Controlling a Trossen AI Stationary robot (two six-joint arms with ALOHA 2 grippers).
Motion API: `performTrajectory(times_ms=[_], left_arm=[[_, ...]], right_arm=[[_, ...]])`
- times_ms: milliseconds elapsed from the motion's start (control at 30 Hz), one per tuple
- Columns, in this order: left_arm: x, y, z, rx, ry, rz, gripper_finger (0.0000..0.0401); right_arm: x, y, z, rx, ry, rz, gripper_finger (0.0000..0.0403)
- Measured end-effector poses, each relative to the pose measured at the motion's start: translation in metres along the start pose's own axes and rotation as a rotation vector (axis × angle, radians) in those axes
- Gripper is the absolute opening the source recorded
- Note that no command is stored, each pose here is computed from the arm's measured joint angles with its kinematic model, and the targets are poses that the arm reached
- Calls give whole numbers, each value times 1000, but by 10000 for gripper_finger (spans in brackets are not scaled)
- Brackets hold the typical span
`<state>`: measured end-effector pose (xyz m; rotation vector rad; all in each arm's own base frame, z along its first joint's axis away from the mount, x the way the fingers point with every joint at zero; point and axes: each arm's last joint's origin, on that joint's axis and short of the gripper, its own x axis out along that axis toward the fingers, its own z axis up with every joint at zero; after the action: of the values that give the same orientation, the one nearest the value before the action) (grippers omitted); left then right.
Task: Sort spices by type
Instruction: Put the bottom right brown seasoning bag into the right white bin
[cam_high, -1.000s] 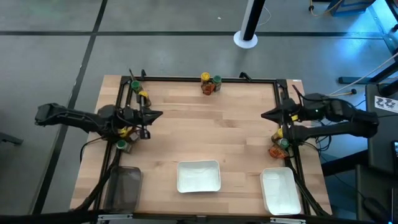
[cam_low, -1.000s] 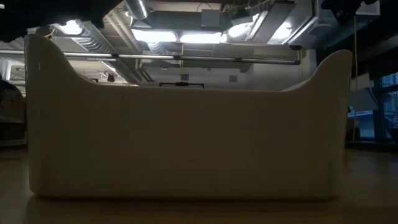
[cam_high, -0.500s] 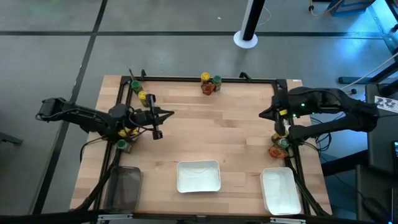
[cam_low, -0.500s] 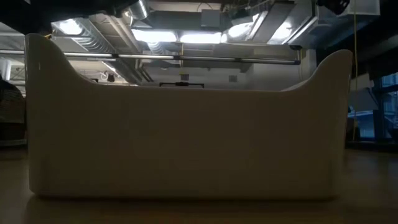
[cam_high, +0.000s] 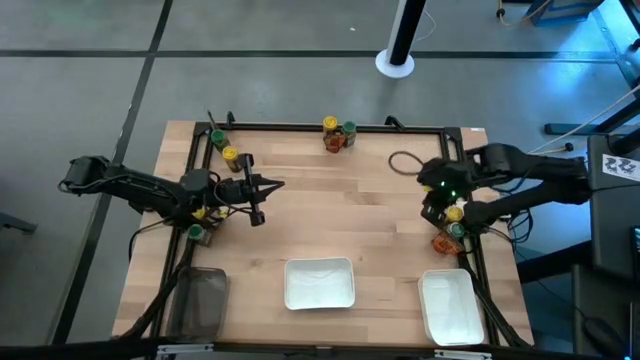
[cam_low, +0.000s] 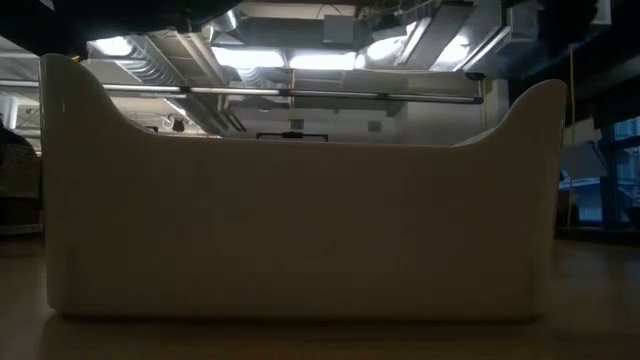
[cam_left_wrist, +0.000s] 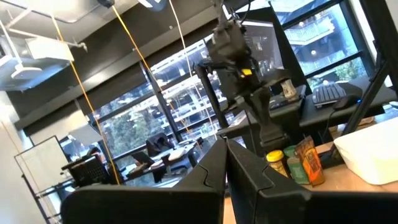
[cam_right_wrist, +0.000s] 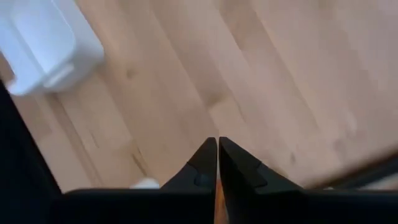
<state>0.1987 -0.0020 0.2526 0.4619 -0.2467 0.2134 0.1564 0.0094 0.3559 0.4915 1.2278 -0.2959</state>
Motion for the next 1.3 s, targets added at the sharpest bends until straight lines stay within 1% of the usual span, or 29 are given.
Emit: performTrajectory(times_ms=[133,200,433,633,833,933,1067,1200,1300], left_arm=[[0,0,0,0,1,-1,4],[0,0,0,0,1,-2,4],[0,-1,0,-46,4,-4,4],[0,-1,-1,-90,10,-7,4],[0,-1,-1,-95,15,-9,4],[0,-1,-1,-95,15,-9,4],[0,-1,-1,-95,15,-9,4],[0,-1,-1,-95,15,-9,4],[0,-1,-1,-95,15,-9,4]], right_arm=[[2,9,-14,57,88,-41,19],[1,15,-22,74,94,-62,19],[2,34,-47,155,129,-69,19],[16,42,-71,226,178,-126,19],[36,42,-91,292,256,-214,21],[45,40,-97,337,299,-252,45],[52,37,-100,364,315,-287,108],[57,37,-102,368,329,-285,175],[63,37,-103,368,330,-286,212]])
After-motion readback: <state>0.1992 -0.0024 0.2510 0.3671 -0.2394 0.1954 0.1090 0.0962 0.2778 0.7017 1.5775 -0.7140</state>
